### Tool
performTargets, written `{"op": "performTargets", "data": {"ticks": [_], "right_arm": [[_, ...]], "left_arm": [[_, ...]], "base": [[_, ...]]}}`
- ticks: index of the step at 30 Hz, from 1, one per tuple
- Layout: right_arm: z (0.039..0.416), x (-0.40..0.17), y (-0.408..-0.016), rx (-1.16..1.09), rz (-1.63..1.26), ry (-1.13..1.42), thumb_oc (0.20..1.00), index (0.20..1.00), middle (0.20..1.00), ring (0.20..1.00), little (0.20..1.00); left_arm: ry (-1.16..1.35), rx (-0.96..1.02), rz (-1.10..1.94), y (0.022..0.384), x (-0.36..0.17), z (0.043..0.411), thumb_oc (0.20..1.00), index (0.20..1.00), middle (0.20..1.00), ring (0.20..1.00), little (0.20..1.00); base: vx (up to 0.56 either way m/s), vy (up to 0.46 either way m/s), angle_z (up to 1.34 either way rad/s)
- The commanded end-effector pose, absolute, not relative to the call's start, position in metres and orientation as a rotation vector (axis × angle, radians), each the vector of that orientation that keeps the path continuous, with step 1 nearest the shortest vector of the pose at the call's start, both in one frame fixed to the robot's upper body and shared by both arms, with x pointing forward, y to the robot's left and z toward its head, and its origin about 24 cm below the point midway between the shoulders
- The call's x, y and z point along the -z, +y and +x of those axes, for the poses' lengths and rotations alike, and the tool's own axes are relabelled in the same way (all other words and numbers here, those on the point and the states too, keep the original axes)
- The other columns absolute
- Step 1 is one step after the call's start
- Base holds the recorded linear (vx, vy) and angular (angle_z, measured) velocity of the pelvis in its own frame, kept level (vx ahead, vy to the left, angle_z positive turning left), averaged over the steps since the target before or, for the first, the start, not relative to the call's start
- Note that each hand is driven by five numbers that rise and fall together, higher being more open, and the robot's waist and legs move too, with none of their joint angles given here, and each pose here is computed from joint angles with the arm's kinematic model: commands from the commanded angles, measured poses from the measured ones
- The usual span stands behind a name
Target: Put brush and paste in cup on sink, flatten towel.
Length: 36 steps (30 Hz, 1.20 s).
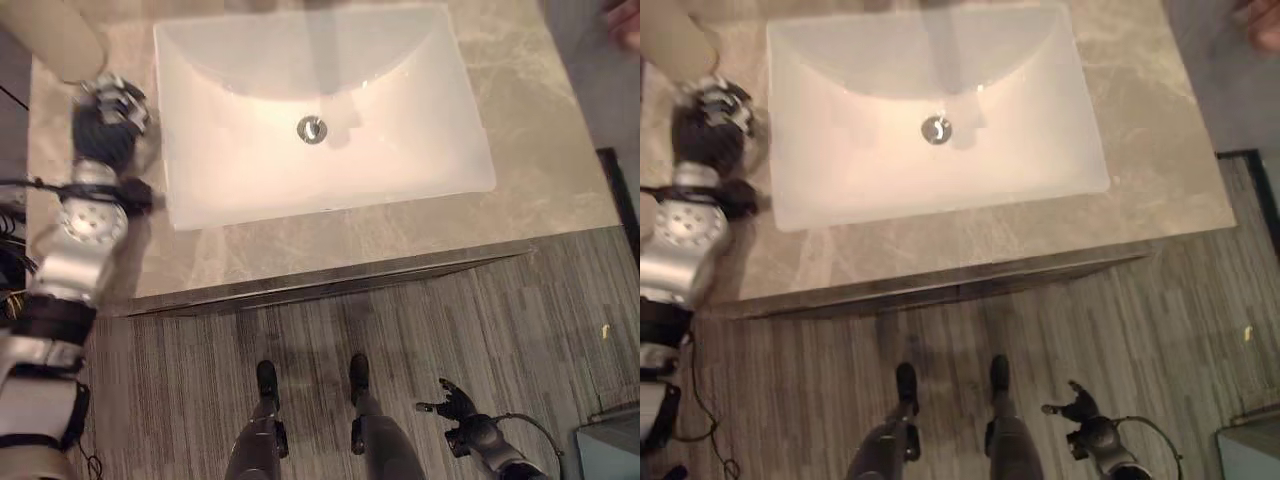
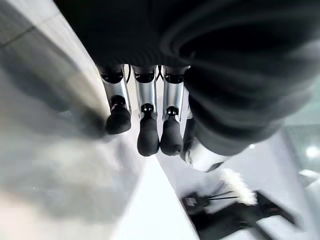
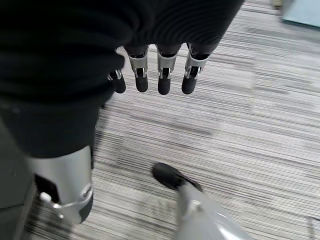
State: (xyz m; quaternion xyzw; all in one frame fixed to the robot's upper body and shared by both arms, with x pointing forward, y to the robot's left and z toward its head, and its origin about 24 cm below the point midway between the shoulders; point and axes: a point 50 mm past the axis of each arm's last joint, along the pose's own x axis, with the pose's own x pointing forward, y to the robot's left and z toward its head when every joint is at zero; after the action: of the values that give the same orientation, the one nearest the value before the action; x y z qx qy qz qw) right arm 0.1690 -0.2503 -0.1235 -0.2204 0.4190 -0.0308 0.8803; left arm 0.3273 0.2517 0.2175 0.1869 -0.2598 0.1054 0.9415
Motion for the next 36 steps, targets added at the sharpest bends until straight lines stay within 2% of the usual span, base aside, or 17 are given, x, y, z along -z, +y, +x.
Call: {"op": "performTargets", "data": {"ticks": [1, 5, 12, 18, 25, 34, 36], "right_arm": [[0.151, 0.127, -0.266, 0.133, -0.462, 0.926, 1.000, 1.000, 1.000, 1.000, 1.000], [0.143, 0.128, -0.278, 0.201, -0.454, 0.962, 1.000, 1.000, 1.000, 1.000, 1.000], [0.131, 0.130, -0.277, 0.169, -0.446, 0.957, 1.000, 1.000, 1.000, 1.000, 1.000], [0.114, 0.135, -0.279, 0.161, -0.464, 1.011, 1.000, 1.000, 1.000, 1.000, 1.000], [0.066, 0.146, -0.286, 0.175, -0.466, 1.160, 1.000, 1.000, 1.000, 1.000, 1.000], [0.071, 0.140, -0.297, 0.306, -0.403, 1.110, 1.000, 1.000, 1.000, 1.000, 1.000], [0.078, 0.135, -0.302, 0.325, -0.406, 1.073, 1.000, 1.000, 1.000, 1.000, 1.000]], "left_arm": [[-0.695, -0.175, 0.338, 0.247, -0.237, 0.311, 0.200, 0.200, 0.200, 0.200, 0.200], [-0.648, -0.101, 0.224, 0.241, -0.202, 0.286, 0.200, 0.200, 0.200, 0.200, 0.200], [-0.586, -0.072, 0.269, 0.242, -0.183, 0.275, 0.200, 0.200, 0.200, 0.200, 0.200], [-0.585, -0.070, 0.272, 0.246, -0.183, 0.271, 0.200, 0.200, 0.200, 0.200, 0.200], [-0.470, -0.108, 0.267, 0.260, -0.160, 0.267, 0.200, 0.200, 0.200, 0.200, 0.200], [-0.377, -0.102, 0.213, 0.252, -0.141, 0.289, 0.200, 0.200, 0.200, 0.200, 0.200], [-0.346, -0.045, 0.196, 0.233, -0.134, 0.303, 0.200, 0.200, 0.200, 0.200, 0.200]], "base": [[-0.02, 0.135, 0.91], [0.07, 0.243, 0.10], [0.12, 0.139, 0.47], [0.22, -0.117, 0.43], [0.20, -0.254, 0.37], [0.07, -0.119, 0.56], [-0.04, 0.058, 1.06]]}}
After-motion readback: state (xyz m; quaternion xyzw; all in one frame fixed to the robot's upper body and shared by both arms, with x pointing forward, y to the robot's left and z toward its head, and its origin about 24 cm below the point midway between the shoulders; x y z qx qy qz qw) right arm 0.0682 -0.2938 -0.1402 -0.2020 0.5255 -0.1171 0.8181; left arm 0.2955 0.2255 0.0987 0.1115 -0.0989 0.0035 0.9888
